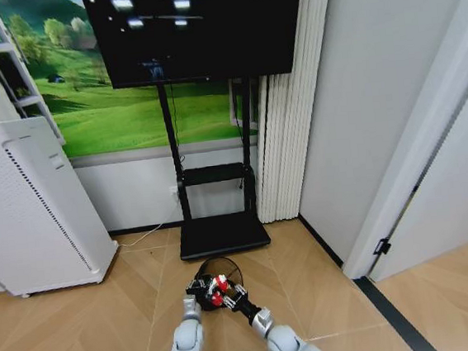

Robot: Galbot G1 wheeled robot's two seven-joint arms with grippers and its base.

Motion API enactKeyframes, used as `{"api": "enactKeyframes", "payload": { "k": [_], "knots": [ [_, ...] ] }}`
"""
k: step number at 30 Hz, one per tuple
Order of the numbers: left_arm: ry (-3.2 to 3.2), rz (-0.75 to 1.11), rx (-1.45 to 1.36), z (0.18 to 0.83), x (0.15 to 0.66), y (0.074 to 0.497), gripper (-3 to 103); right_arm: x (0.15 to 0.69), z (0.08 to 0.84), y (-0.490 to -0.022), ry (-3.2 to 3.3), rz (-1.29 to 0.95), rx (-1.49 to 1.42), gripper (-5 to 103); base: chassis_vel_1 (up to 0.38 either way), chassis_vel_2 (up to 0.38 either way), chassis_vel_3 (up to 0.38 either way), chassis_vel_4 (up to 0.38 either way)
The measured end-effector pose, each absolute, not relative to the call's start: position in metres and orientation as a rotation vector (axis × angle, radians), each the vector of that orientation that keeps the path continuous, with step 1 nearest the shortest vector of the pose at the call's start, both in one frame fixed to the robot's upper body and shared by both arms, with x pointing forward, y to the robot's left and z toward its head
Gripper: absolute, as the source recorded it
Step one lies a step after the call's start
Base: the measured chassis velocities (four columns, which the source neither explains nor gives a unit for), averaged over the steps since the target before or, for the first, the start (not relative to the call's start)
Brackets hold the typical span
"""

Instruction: Pick up the trash bin and place the garbage on the floor into it.

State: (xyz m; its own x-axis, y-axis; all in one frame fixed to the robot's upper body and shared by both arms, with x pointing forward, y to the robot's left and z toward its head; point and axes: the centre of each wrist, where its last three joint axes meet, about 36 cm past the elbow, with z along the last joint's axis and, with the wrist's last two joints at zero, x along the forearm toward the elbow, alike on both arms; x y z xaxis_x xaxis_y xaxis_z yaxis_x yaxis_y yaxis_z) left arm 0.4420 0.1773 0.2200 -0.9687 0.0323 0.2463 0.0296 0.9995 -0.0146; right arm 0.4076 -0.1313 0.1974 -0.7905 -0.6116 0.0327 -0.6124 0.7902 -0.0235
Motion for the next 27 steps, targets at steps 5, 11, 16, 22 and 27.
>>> {"api": "enactKeyframes", "payload": {
  "k": [5,11,16,22,27],
  "knots": [
    [-2.891,0.017,-0.041,0.220,0.441,0.178,6,0.414,0.196,-0.137,-2.969,0.054,0.963,79,0.000,0.000,0.000,0.000],
    [-2.919,0.001,0.000,0.229,0.435,0.190,6,0.422,0.179,-0.169,-3.017,0.071,0.809,98,0.000,0.000,0.000,0.000],
    [-2.970,-0.102,0.041,0.241,0.418,0.220,6,0.412,0.154,-0.222,-2.984,-0.003,0.669,100,0.000,0.000,0.000,0.000],
    [-3.058,-0.134,0.130,0.266,0.393,0.270,6,0.393,0.141,-0.300,-2.961,-0.045,0.388,100,0.000,0.000,0.000,0.000],
    [-3.119,-0.181,0.132,0.291,0.354,0.292,6,0.370,0.148,-0.361,-2.994,-0.002,0.216,100,0.000,0.000,0.000,0.000]
  ]
}}
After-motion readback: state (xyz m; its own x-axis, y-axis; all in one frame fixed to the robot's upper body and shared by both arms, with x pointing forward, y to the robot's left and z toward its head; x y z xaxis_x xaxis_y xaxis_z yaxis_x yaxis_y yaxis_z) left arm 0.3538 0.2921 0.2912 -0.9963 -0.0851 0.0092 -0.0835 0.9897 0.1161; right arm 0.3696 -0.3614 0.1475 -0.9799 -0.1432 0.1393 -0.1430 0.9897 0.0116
